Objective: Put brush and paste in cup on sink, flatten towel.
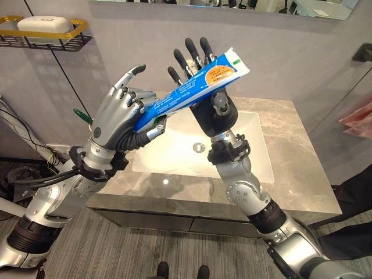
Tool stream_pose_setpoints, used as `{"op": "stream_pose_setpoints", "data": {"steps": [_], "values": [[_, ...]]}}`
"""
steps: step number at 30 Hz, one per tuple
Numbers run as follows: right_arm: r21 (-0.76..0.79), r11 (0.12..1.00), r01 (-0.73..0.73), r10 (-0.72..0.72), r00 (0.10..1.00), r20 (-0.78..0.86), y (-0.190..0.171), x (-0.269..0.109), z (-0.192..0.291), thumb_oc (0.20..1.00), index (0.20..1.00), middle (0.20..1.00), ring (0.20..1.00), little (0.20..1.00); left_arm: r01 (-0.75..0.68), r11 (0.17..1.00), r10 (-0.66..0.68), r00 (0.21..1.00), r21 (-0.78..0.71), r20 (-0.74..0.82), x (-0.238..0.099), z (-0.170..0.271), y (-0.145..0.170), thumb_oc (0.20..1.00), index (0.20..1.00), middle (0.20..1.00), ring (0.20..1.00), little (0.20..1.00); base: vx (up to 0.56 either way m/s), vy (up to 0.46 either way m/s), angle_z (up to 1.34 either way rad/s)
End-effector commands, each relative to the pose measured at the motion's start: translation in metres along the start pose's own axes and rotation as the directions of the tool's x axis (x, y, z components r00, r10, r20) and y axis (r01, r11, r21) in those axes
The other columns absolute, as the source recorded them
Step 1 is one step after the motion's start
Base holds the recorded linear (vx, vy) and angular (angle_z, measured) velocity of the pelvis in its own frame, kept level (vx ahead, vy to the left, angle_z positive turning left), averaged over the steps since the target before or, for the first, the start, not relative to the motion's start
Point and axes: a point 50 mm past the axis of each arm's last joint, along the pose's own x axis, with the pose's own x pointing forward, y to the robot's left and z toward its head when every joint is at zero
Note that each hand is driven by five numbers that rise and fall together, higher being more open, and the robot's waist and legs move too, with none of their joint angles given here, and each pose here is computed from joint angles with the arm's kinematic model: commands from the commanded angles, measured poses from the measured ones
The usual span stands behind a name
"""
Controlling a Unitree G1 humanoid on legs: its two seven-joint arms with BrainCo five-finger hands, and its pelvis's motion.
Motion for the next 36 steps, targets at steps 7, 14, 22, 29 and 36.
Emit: {"op": "stream_pose_setpoints", "data": {"steps": [7,14,22,29,36], "values": [[-0.016,0.991,-0.131,0.132,0.988,0.078,0.022,0.020,0.015,1.000,1.000,1.000,1.000,1.000,0.008,0.998,-0.007,1.000,-0.062,0.018,0.006,0.000,0.006,0.200,0.200,0.200,0.200,0.200,0.00,0.000,0.00],[0.001,0.994,-0.106,0.105,0.988,0.111,0.022,0.022,0.017,1.000,1.000,1.000,1.000,1.000,0.038,0.993,-0.040,0.999,-0.109,-0.018,-0.001,0.000,-0.003,0.200,0.200,0.200,0.200,0.200,0.00,0.000,0.00],[0.034,0.993,-0.113,0.107,0.985,0.134,0.028,0.024,0.016,1.000,1.000,1.000,1.000,1.000,0.041,0.985,-0.052,0.997,-0.167,-0.060,-0.006,0.001,-0.014,0.200,0.200,0.200,0.200,0.200,0.00,0.000,0.00],[0.050,0.992,-0.117,0.109,0.985,0.135,0.030,0.023,0.015,0.200,0.200,0.200,0.200,0.200,0.020,0.980,-0.035,0.997,-0.196,-0.073,-0.004,0.002,-0.015,0.200,0.200,0.200,0.200,0.200,0.00,0.000,0.00],[0.053,0.993,-0.102,0.094,0.986,0.134,0.027,0.021,0.015,0.200,0.200,0.200,0.200,0.200,-0.011,0.981,-0.006,0.996,-0.195,-0.087,-0.004,0.000,-0.008,0.200,0.200,0.200,0.200,0.200,0.00,0.000,0.00]]}}
